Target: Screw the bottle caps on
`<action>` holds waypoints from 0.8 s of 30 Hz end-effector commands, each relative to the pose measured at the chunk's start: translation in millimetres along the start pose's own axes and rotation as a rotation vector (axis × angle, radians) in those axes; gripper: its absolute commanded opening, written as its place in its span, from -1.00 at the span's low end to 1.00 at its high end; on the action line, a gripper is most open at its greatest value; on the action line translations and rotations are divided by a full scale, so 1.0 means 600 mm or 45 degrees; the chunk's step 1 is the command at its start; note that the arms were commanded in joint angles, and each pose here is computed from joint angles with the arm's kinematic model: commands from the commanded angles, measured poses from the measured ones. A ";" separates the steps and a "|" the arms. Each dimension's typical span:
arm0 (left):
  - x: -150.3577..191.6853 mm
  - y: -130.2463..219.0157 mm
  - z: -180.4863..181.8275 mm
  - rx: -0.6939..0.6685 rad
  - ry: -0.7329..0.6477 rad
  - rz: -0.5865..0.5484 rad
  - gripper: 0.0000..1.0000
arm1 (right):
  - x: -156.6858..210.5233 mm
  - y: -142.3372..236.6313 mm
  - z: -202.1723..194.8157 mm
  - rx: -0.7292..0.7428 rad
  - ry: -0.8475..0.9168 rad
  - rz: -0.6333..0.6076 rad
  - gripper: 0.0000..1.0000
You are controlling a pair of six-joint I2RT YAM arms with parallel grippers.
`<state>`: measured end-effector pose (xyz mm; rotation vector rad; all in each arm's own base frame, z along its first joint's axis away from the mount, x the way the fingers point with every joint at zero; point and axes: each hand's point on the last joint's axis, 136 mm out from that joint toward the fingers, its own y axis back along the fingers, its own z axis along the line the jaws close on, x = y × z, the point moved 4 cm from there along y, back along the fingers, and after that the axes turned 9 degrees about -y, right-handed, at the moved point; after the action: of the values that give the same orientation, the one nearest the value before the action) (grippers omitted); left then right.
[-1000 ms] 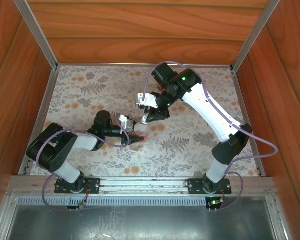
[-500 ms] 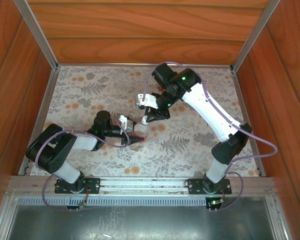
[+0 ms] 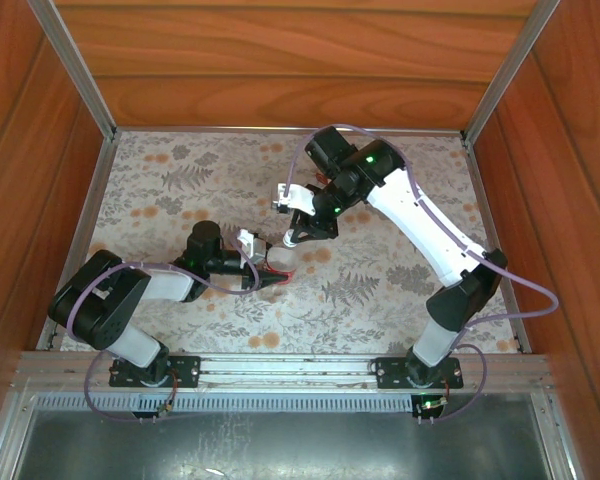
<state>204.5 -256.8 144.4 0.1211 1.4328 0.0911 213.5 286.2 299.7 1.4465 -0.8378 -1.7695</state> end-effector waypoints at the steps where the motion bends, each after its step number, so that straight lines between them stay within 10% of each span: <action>1: -0.008 0.001 0.021 -0.089 -0.046 0.019 0.21 | 0.014 -0.010 -0.010 0.059 -0.235 0.055 -0.34; 16: 0.006 -0.005 0.032 -0.133 -0.094 0.061 0.19 | 0.033 -0.026 -0.018 0.149 -1.319 0.169 -0.50; 24: 0.010 -0.004 0.027 -0.122 -0.086 0.066 0.19 | 0.019 0.001 -0.022 0.220 -1.276 0.053 -0.10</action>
<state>218.7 -258.4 145.5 0.0768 1.3876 0.1724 224.8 281.6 297.1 0.5669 -1.4191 -2.4537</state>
